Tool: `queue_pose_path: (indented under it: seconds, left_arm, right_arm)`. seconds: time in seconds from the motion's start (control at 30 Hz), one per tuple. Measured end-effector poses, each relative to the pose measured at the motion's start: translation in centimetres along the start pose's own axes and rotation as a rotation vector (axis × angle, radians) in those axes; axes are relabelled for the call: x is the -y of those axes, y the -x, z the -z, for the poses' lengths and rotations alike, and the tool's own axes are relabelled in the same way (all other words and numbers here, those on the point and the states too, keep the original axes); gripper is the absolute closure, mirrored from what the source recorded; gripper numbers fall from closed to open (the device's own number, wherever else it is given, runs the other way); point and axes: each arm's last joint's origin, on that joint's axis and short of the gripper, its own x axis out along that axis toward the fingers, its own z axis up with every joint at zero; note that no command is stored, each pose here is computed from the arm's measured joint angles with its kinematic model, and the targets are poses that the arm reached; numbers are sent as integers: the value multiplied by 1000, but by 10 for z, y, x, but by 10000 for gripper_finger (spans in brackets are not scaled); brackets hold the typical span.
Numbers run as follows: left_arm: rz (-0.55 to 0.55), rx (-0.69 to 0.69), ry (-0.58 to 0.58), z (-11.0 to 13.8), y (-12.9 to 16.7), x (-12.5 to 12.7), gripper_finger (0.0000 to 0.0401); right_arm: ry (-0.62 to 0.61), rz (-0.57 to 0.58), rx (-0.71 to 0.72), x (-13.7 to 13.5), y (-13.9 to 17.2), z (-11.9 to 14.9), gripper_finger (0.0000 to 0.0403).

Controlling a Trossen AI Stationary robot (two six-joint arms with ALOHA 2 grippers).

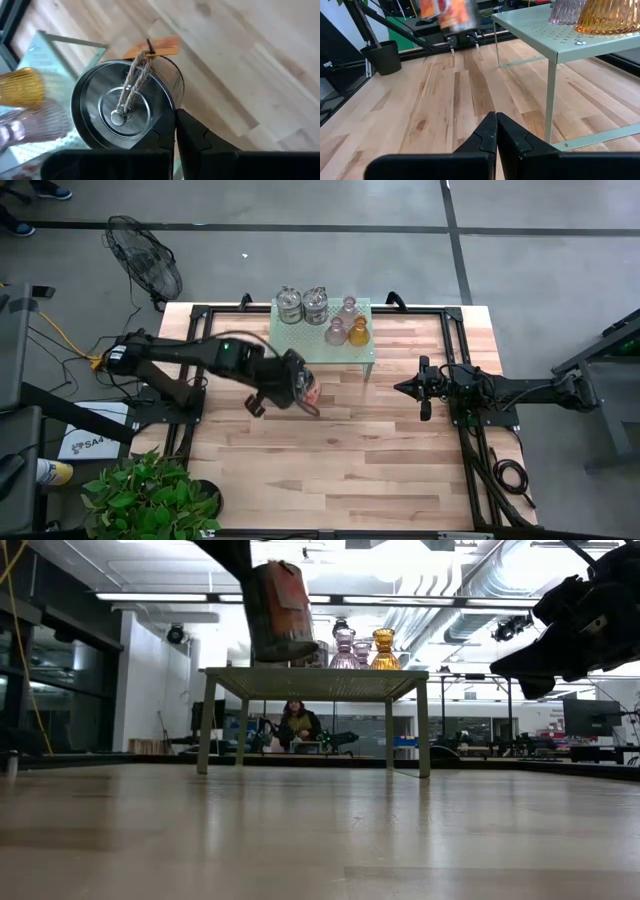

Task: Pick & Place candle stick holders
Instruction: Put the silver scented candle on the shelf

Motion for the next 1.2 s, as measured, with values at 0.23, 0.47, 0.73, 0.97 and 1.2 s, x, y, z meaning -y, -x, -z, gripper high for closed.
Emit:
queue_pose_path:
  seconds: [0.23, 0.47, 0.73, 0.97, 1.2]
  left_arm:
    - [-38, 20, -55, 13, 15, -26, 401]
    - [-18, 12, -75, 35, 22, -46, 401]
    - [-4, -25, -120, 64, 21, -64, 401]
    - [29, -51, -168, 82, 17, -74, 401]
    - [52, -72, -223, 93, 2, -87, 401]
  right_arm:
    - [0, 0, 0, 0, 0, 0, 402]
    - [0, 0, 0, 0, 0, 0, 402]
    - [0, 0, 0, 0, 0, 0, 402]
    - [0, 0, -1, 0, 0, 0, 402]
    - [0, 0, 0, 0, 0, 0, 402]
